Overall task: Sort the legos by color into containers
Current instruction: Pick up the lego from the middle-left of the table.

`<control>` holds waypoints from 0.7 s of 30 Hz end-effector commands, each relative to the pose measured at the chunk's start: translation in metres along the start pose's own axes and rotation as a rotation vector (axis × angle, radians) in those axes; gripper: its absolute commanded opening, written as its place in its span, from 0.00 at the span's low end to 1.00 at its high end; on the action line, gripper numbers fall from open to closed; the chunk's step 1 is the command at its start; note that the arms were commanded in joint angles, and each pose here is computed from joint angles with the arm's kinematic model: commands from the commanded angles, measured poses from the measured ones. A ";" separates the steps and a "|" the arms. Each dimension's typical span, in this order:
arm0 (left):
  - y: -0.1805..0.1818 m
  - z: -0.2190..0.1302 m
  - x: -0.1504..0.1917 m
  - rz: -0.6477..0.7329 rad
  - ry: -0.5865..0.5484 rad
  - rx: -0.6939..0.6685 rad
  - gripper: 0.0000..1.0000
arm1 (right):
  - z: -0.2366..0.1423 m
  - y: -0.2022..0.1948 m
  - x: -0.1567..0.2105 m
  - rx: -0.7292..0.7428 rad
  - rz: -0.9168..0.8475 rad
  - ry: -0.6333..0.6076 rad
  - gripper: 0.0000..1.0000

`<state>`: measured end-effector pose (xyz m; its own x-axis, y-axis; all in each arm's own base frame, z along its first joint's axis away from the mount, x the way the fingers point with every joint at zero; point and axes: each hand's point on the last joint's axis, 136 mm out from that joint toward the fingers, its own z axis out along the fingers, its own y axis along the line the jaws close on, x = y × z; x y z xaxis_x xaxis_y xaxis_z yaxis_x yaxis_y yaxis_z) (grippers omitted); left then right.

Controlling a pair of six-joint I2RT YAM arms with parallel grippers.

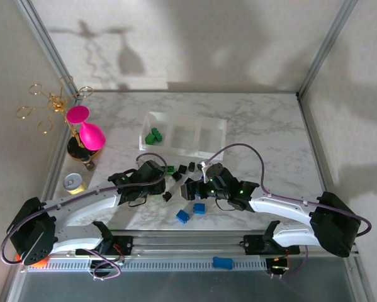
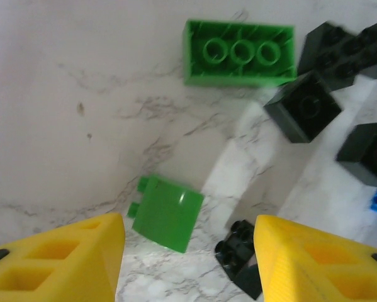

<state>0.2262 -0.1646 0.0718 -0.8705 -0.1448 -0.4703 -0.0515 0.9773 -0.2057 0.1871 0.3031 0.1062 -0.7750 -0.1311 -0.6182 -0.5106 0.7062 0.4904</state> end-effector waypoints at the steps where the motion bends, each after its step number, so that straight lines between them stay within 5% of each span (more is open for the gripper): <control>1: 0.013 0.008 0.006 0.000 0.005 -0.069 0.57 | 0.004 0.006 -0.003 -0.025 -0.017 -0.016 0.99; 9: 0.013 0.035 0.010 0.062 0.036 -0.124 0.56 | 0.003 0.003 -0.005 0.004 -0.014 -0.022 0.99; 21: 0.018 0.047 0.019 0.069 0.058 -0.147 0.40 | 0.003 0.001 -0.008 0.020 -0.002 -0.032 0.99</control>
<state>0.2330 -0.1614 0.0203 -0.9052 -0.0780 -0.4177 -0.0577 0.9965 -0.0612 0.1924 0.3036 0.1044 -0.7685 -0.1187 -0.6287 -0.5037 0.7181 0.4802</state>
